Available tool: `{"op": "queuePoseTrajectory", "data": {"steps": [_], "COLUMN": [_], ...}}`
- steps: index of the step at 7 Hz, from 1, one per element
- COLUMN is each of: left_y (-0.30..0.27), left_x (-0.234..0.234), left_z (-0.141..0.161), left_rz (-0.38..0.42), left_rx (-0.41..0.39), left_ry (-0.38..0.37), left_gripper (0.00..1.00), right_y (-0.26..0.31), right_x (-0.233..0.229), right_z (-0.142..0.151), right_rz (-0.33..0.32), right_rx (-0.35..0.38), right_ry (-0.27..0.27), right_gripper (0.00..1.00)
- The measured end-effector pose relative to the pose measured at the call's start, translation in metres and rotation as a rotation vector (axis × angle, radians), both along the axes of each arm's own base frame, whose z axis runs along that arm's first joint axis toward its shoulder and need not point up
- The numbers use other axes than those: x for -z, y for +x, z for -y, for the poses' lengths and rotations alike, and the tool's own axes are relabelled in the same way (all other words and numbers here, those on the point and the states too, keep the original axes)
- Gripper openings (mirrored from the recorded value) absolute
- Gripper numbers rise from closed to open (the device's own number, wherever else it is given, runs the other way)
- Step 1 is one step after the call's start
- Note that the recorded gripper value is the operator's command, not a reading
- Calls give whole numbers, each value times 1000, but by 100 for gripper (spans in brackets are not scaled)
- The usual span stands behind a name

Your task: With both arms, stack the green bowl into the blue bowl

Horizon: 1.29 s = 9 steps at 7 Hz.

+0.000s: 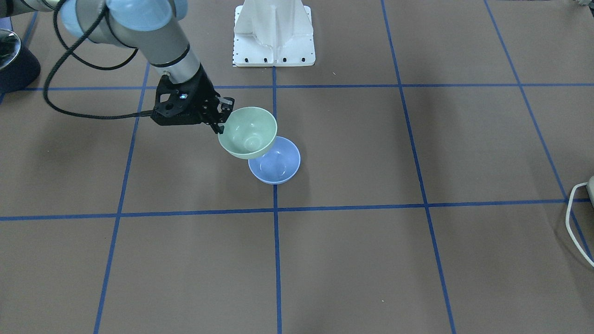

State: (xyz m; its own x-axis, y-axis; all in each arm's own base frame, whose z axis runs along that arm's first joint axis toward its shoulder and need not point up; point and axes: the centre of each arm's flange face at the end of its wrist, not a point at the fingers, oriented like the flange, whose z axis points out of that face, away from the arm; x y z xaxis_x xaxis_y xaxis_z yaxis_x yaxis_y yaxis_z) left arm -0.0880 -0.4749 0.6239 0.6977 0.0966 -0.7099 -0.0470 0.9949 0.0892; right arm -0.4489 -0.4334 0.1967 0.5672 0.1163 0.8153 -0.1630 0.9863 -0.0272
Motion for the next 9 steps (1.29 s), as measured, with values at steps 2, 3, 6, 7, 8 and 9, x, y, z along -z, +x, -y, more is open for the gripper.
{"op": "queuePoseTrajectory", "data": {"steps": [2, 3, 6, 7, 8, 9], "left_y": [0, 0, 0, 0, 1, 1], "left_x": [-1, -2, -4, -4, -4, -4], "left_z": [-1, -1, -1, -1, -1, -1], "left_rz": [0, -1, 0, 0, 0, 0], "left_rx": [1, 0, -1, -1, -2, -2], "left_ry": [-3, -5, -7, -7, -8, -8], "left_gripper": [98, 98, 98, 97, 97, 98], "right_y": [-51, -67, -92, -95, -97, -98], "right_x": [4, 2, -1, -4, -7, -12], "right_z": [-12, -9, 3, 7, 13, 19], "right_rz": [-62, -81, -115, -119, -115, -114], "right_rx": [-4, -1, 9, 8, 2, -4], "right_ry": [8, 4, 1, 1, 4, 5], "right_gripper": [0, 0, 0, 0, 0, 0]}}
